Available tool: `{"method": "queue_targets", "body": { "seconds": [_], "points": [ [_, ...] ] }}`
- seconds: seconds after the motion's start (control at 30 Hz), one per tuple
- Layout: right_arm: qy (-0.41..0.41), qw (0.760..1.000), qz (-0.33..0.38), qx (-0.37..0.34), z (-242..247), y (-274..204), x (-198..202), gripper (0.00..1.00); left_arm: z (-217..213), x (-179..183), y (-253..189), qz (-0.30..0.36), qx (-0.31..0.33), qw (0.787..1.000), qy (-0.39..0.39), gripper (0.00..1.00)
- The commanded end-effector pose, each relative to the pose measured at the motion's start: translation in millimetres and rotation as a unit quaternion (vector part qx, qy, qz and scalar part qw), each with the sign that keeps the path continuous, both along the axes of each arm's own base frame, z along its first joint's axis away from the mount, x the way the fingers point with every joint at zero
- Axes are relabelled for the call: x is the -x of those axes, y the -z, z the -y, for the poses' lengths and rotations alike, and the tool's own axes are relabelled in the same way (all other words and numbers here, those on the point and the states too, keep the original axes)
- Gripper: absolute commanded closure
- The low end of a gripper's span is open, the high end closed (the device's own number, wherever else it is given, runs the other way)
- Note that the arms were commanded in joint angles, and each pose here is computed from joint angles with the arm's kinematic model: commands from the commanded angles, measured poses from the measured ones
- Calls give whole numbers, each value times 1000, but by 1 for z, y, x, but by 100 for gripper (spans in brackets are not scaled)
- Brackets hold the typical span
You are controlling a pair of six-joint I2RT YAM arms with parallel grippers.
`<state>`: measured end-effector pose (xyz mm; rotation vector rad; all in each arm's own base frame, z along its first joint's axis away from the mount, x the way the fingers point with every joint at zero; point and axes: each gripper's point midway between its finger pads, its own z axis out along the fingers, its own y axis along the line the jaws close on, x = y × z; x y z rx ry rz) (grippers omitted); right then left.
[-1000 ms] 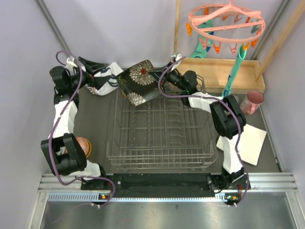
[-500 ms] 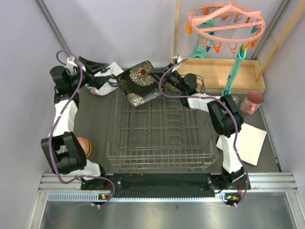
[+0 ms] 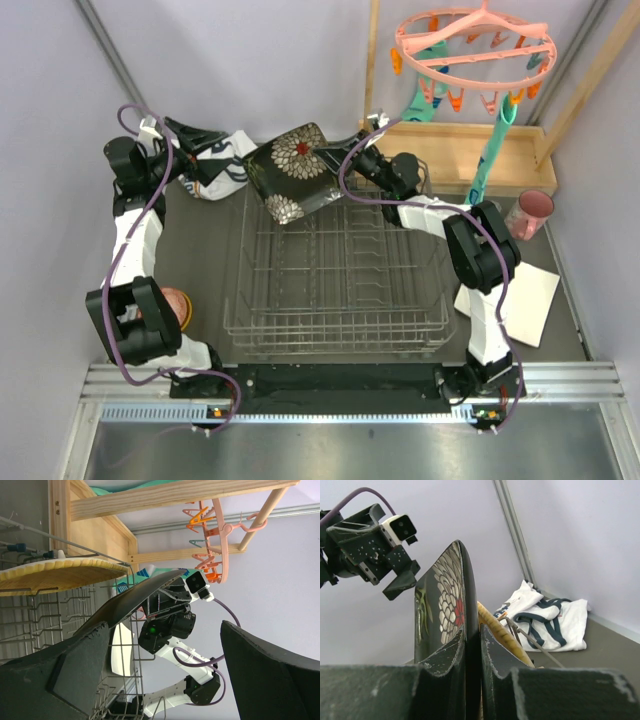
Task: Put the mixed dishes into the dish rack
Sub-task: Insert the plate into the dish rack
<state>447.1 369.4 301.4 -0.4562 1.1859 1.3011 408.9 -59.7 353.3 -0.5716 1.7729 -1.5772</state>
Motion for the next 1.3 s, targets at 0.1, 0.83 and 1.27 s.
{"method": "queue_targets", "body": {
  "seconds": [0.1, 0.83, 1.27],
  "points": [
    [7, 962, 230, -145, 37, -148, 68, 100, 1, 10, -36, 60, -16, 998, 2, 4],
    [71, 942, 311, -107, 27, -149, 80, 100, 0, 6, -42, 67, -16, 998, 4, 4],
    [72, 925, 350, -126, 23, -169, 88, 100, -1, 4, -39, 64, -14, 998, 6, 4]
  ]
}}
